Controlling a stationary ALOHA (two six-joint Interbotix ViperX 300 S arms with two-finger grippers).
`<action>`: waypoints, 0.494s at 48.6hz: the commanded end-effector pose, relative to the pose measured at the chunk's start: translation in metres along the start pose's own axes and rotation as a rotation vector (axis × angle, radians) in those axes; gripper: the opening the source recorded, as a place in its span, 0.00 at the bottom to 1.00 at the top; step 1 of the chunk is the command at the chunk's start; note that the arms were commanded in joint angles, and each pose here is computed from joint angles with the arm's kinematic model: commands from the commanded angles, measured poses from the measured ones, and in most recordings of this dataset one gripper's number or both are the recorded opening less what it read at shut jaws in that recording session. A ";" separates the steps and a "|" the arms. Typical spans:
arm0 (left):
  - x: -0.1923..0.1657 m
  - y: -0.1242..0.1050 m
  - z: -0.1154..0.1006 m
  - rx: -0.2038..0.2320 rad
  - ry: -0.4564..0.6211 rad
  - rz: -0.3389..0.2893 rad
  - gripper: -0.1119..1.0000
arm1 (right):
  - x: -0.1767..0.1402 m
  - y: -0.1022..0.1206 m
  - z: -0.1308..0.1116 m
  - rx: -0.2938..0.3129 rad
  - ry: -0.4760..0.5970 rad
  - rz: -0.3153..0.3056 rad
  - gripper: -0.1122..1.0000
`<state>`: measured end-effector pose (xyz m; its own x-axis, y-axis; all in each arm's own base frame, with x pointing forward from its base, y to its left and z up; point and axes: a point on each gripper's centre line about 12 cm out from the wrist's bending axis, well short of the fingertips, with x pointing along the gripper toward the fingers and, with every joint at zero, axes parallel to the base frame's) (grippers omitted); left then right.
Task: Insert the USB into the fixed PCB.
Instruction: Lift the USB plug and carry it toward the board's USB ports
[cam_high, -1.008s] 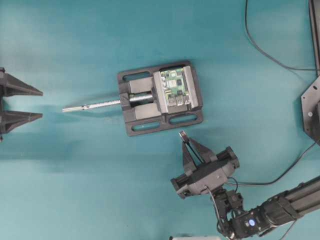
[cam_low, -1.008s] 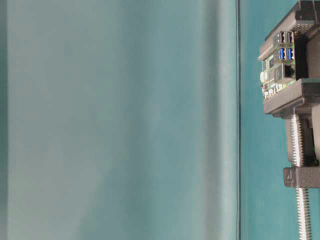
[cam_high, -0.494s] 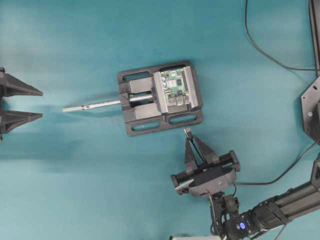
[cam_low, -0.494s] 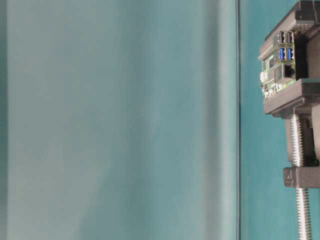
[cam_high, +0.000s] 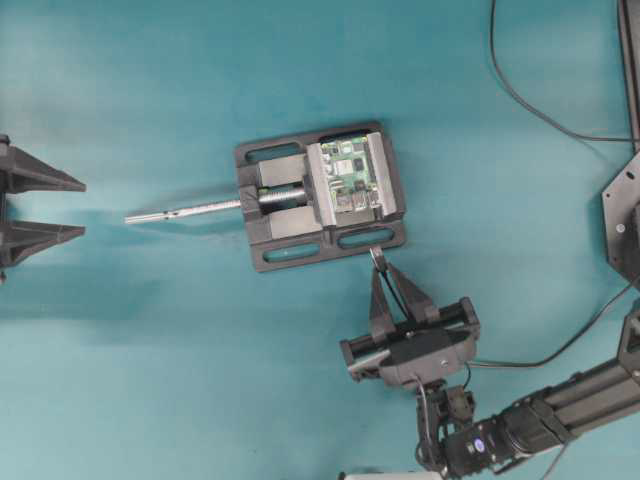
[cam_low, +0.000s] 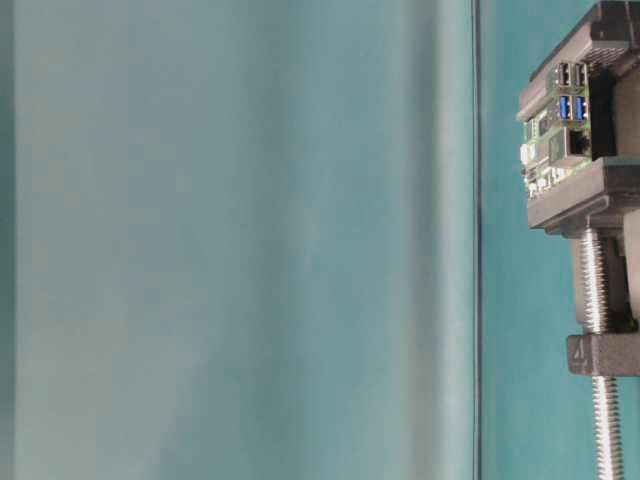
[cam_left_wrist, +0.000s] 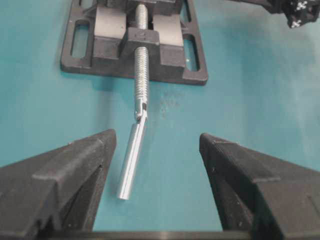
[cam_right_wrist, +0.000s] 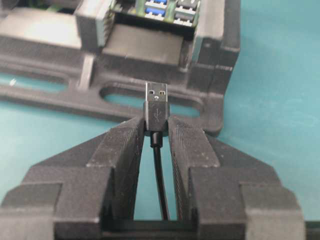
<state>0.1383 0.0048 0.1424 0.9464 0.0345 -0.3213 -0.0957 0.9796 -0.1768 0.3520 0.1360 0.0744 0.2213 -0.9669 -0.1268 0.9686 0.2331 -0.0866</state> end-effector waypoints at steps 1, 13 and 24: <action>0.001 -0.001 0.005 0.002 -0.016 0.000 0.87 | 0.002 0.002 0.025 0.065 0.019 -0.014 0.29; 0.001 -0.001 0.005 0.002 -0.016 0.000 0.87 | 0.016 0.001 0.036 0.073 0.029 -0.054 0.29; 0.001 -0.001 0.005 0.002 -0.016 0.000 0.87 | 0.022 0.001 0.041 0.054 0.036 -0.067 0.29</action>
<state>0.1383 0.0048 0.1424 0.9464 0.0345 -0.3213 -0.0957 0.9796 -0.1768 0.3610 0.1104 0.0923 0.1540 -0.9774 -0.1447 0.9819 0.1677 -0.0875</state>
